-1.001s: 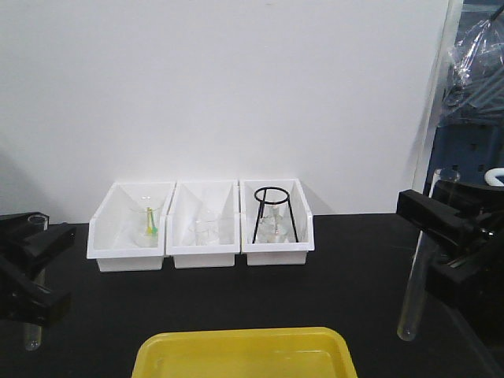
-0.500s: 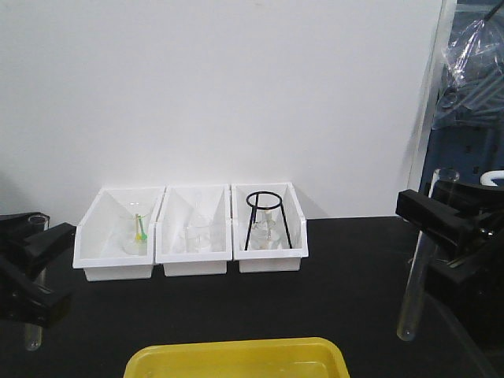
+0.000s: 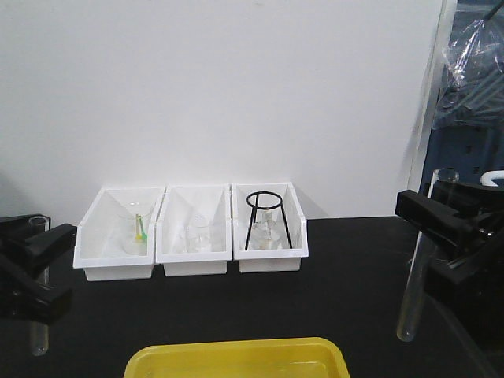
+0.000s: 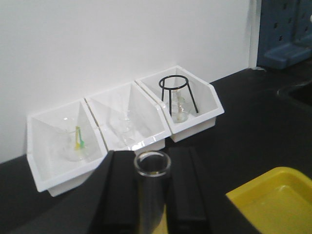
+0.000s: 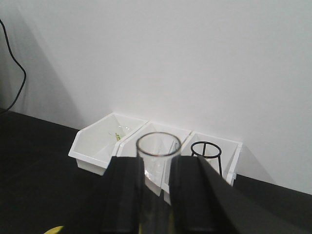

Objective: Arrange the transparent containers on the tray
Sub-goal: 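Lower the left-held tube into the yellow tray and open the left gripper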

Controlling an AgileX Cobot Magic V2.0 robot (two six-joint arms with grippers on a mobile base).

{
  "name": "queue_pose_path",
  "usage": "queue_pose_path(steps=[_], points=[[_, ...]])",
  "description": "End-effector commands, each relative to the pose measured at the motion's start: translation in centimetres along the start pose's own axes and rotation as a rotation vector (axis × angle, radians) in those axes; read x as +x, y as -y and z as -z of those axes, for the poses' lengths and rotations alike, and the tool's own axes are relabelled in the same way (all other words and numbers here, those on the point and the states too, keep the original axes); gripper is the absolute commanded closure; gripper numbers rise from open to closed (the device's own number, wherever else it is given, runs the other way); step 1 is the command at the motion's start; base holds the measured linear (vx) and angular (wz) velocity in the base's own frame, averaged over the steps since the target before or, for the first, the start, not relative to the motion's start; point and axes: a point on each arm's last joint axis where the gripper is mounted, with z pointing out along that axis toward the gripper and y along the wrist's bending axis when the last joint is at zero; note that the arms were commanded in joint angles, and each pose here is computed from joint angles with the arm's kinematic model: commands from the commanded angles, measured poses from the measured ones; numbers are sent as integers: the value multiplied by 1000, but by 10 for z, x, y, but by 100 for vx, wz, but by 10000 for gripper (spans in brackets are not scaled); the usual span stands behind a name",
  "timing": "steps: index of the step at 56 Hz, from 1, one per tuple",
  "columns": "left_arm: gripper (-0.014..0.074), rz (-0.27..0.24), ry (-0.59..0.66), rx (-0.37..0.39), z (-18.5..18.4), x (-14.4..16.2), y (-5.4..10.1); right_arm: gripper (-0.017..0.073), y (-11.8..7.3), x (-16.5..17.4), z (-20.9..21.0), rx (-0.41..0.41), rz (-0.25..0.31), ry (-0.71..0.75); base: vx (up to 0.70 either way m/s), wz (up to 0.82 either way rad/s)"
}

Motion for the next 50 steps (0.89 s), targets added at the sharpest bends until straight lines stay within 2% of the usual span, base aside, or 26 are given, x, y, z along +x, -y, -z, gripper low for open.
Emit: queue_pose_path(steps=[1,2,3,11,17,23,28,33,38,44,50], points=[[594,161,42,49,-3,-10,5,572,3,-12,4,30,37,35,0,0],[594,185,20,49,-7,-7,6,572,3,-12,4,30,37,35,0,0],[594,289,-136,42,-36,14,10,572,3,-12,4,30,37,35,0,0],[594,406,-329,24,-81,51,18,572,3,-12,4,30,37,35,0,0],[594,472,-429,5,-110,78,22,572,3,-12,4,30,37,35,0,0],[594,514,-481,-12,-132,101,25,572,3,-12,4,30,37,35,0,0],[594,522,-541,-23,-147,108,28,572,3,-12,4,30,37,35,0,0],[594,459,-620,-17,-160,106,30,572,3,-12,4,30,37,35,0,0],[594,426,-679,-11,-170,97,32,572,3,-12,4,30,37,35,0,0],[594,425,-752,-22,-182,97,33,572,3,-12,4,30,37,35,0,0],[594,446,-846,-30,-193,107,37,572,3,-12,4,30,37,35,0,0]])
